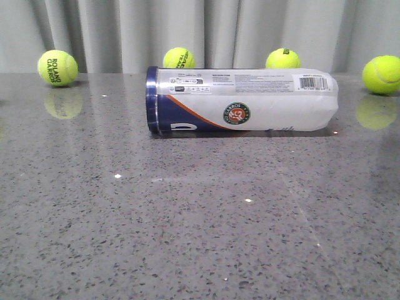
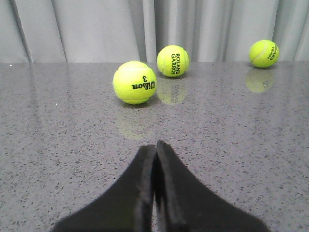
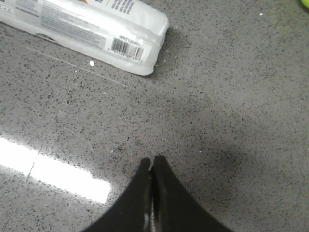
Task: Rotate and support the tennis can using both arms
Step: 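Raise the right gripper away from the can and hold still, then reach the left gripper to the can's navy cap end and grasp it, then lift the cap end with the left gripper, tilting the can upright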
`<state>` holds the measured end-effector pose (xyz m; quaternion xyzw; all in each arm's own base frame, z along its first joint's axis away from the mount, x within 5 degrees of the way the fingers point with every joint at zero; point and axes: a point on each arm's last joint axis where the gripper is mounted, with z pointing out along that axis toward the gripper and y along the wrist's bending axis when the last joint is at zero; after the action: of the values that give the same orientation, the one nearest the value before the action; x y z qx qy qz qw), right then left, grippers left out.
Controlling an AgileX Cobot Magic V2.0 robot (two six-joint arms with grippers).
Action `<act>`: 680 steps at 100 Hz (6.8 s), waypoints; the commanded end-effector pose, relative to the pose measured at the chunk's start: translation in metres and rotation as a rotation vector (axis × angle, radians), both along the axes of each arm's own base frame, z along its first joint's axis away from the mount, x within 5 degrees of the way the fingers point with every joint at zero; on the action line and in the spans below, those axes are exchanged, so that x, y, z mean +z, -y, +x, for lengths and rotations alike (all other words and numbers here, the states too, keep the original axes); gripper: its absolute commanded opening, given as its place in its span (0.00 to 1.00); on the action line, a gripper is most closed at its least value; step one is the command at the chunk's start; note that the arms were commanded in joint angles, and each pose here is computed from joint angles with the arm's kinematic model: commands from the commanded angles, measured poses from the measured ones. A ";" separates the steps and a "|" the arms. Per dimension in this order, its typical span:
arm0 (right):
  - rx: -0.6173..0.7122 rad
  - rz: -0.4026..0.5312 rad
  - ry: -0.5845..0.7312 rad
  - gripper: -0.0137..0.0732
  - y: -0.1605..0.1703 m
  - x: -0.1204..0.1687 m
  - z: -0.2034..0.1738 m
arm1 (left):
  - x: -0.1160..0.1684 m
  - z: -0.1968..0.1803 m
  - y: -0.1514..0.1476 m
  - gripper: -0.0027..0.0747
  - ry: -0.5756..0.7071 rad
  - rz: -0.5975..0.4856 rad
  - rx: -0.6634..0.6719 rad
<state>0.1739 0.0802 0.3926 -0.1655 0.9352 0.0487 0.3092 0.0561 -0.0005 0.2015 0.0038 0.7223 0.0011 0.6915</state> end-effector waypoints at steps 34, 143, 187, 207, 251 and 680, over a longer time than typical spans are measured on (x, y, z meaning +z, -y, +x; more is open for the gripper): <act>-0.004 0.182 0.356 0.08 0.039 -0.015 -0.075 | -0.007 -0.001 0.000 0.01 0.065 -0.013 0.003; 0.032 0.343 0.675 0.08 0.063 -0.093 -0.130 | 0.004 -0.001 -0.001 0.01 0.177 -0.023 0.009; 0.032 0.343 0.675 0.08 0.063 -0.093 -0.130 | 0.078 -0.008 0.000 0.01 0.258 -0.031 0.002; 0.032 0.343 0.675 0.08 0.063 -0.093 -0.130 | 0.121 0.005 0.000 0.01 0.151 -0.029 -0.007; 0.032 0.343 0.675 0.08 0.063 -0.093 -0.130 | 0.157 0.079 0.003 0.51 -0.201 0.029 -0.043; 0.032 0.343 0.675 0.08 0.063 -0.093 -0.130 | 0.233 0.213 0.152 0.01 -0.847 0.220 -0.817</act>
<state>0.0421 0.0161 0.2852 -0.1371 0.7864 0.1455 0.5844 0.2880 -0.1490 0.4151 0.3400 0.8818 -0.1868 0.2682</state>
